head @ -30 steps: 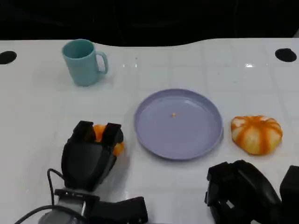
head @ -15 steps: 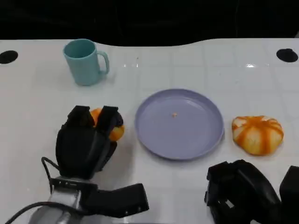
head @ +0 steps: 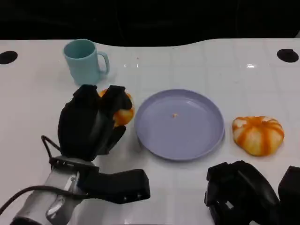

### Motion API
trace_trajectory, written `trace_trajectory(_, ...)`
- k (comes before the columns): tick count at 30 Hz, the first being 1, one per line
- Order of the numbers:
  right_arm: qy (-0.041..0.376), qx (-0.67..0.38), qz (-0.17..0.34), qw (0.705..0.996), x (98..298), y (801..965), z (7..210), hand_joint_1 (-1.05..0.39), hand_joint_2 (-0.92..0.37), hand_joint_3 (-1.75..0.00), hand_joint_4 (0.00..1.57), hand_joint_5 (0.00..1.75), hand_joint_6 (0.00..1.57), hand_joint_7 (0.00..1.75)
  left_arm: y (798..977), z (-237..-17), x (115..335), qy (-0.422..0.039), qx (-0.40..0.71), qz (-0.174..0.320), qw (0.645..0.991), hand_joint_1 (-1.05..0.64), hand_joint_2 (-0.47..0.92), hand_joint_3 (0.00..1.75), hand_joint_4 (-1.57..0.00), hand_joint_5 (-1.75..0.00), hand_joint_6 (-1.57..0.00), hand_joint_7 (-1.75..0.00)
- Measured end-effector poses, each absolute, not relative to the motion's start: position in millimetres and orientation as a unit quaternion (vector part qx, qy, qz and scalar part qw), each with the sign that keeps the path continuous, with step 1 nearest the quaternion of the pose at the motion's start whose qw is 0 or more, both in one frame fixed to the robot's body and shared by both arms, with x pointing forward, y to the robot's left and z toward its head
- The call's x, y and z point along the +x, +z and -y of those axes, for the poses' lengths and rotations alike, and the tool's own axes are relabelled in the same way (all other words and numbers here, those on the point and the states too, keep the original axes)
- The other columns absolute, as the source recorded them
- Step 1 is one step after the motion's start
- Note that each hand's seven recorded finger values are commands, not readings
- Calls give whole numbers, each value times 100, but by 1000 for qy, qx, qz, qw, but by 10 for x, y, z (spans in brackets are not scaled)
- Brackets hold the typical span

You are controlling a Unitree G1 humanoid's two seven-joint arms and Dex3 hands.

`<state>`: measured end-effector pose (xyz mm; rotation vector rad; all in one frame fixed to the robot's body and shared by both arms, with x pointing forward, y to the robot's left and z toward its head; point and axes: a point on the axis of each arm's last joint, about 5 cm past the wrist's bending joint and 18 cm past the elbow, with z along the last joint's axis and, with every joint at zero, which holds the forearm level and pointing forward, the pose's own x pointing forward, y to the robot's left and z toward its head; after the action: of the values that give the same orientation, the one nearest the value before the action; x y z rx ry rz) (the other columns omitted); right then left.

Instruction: Grasp the bread from the table and place it into the plate.

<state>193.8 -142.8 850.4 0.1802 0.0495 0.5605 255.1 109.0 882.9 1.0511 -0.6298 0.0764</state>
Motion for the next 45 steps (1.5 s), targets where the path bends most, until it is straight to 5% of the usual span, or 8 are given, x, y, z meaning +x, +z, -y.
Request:
trace_trajectory(15,284,90,-25,954,1938,8497,1432,-105,-7,-137,152,134,157,104,8898,-785,2610,-16,429,307,849,-24,26,147,-100,-175,-79,-175)
trace_trajectory(36,282,87,-29,955,1941,8470,1467,-105,-7,-135,153,134,157,104,8832,-277,2721,-92,433,303,844,-25,23,145,-104,-175,-83,-175)
trace_trajectory(39,282,87,-29,955,1939,8471,1466,-105,-7,-134,153,134,157,105,8838,-244,2754,-104,443,299,839,-27,31,139,-95,-175,-83,-151)
trace_trajectory(45,283,86,-25,955,1938,8476,1465,-105,-8,-133,153,134,157,104,8837,-215,2782,-155,466,268,829,-40,60,80,-54,-130,-59,-82)
